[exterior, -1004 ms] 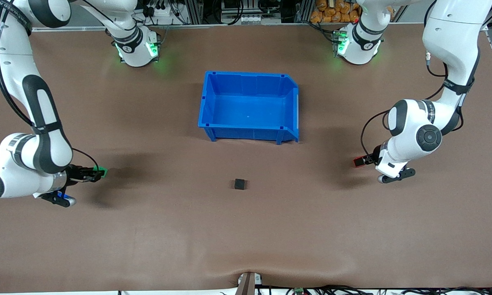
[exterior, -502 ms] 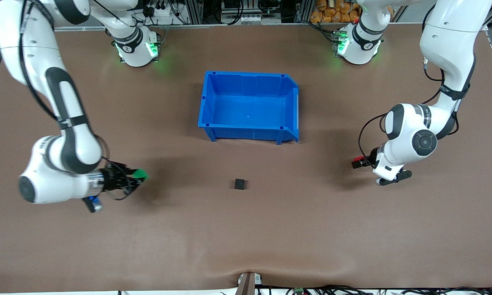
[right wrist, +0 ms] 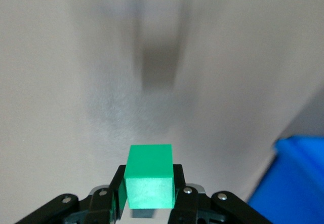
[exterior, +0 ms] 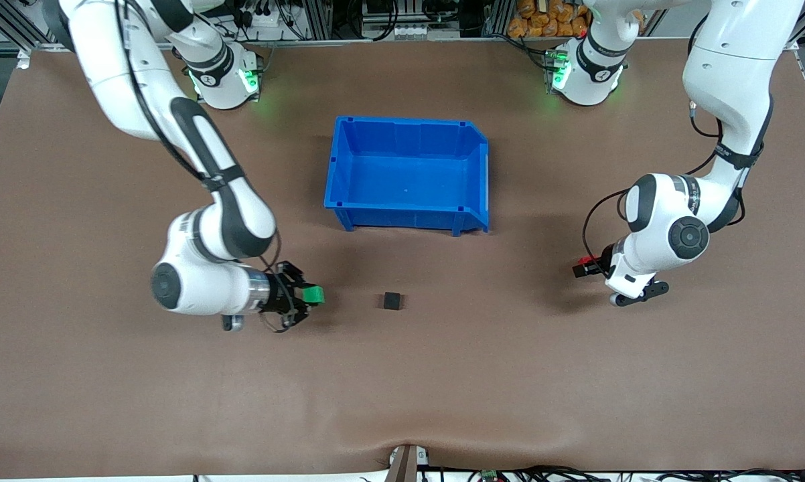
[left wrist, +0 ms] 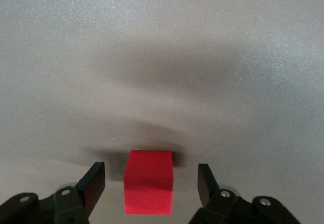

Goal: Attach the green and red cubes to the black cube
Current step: 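Carry the green cube with the right gripper beside the black cube, then place the green cube against the black cube while the left gripper carries red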

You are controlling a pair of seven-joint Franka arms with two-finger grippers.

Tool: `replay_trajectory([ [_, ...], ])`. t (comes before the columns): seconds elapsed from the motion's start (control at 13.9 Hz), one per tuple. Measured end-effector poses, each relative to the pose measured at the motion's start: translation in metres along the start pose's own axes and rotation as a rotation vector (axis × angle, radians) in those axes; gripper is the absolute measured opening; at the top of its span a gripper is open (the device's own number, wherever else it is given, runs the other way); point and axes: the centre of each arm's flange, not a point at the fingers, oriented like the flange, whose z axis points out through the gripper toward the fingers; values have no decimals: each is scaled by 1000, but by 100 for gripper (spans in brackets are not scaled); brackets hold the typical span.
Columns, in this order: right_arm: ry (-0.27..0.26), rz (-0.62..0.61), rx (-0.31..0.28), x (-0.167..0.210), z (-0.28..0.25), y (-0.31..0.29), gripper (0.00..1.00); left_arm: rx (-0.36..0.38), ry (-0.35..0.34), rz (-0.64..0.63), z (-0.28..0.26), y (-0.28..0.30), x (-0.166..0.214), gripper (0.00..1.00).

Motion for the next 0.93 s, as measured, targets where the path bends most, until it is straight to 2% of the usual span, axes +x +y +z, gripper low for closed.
replay_trajectory([
  [0.07,3,46,25,-10,17,1,40,0,0,0,0,0,1,76],
  [0.14,5,84,48,-20,33,4,40,-1,1,0,1,0,2,76],
  [0.29,6,123,82,-39,60,10,40,-2,2,-1,1,1,3,65],
  [0.43,8,127,92,-50,76,15,40,-2,2,0,1,1,3,61],
  [0.79,5,138,97,-54,80,17,40,-4,4,-1,1,2,5,53],
  [0.93,2,139,110,-59,82,19,40,-3,3,-1,2,2,5,44],
])
